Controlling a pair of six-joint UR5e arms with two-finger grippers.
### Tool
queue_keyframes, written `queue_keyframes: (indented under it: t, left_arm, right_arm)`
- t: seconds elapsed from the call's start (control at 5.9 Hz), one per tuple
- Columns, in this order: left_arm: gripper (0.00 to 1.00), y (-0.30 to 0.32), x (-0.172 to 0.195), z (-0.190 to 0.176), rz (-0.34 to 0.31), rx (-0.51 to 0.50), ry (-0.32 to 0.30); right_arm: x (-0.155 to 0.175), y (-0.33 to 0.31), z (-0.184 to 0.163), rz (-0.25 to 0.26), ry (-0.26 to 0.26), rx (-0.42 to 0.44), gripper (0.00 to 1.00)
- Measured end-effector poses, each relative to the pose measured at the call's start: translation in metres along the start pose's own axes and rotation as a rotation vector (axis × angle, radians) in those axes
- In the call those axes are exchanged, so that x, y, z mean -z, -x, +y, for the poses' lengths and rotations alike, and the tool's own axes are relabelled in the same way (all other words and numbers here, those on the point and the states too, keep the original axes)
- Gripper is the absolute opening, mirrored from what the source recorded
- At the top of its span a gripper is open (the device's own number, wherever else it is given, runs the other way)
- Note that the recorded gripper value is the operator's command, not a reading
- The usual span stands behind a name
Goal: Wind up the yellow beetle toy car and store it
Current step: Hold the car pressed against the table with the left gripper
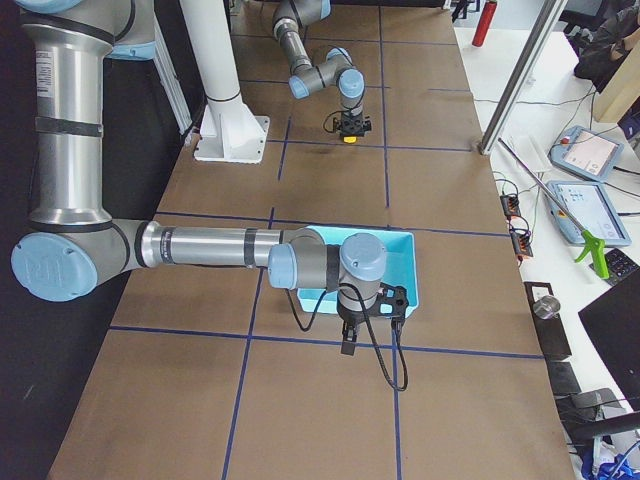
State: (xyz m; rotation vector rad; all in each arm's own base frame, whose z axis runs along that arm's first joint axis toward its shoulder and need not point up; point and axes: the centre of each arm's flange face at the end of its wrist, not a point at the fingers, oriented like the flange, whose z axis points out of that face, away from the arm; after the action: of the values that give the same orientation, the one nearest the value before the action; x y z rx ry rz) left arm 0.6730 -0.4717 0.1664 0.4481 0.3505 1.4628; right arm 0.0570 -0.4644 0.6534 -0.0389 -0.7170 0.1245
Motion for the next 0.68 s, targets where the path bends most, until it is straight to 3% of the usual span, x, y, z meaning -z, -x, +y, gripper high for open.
queue_keyframes:
  t: [0.51,0.68]
  left_arm:
    - [0.65,-0.0001,-0.0025,0.0002,0.004,-0.046,0.003]
    - [0.51,-0.0007,-0.0027,-0.0003,0.005,-0.05,0.002]
  right_arm:
    - [-0.0005,-0.0008,0.0001,0.003,0.001,-0.002,1.0]
    - [-0.0009,-0.0012,0.0001,0.004,0.002,-0.002,1.0]
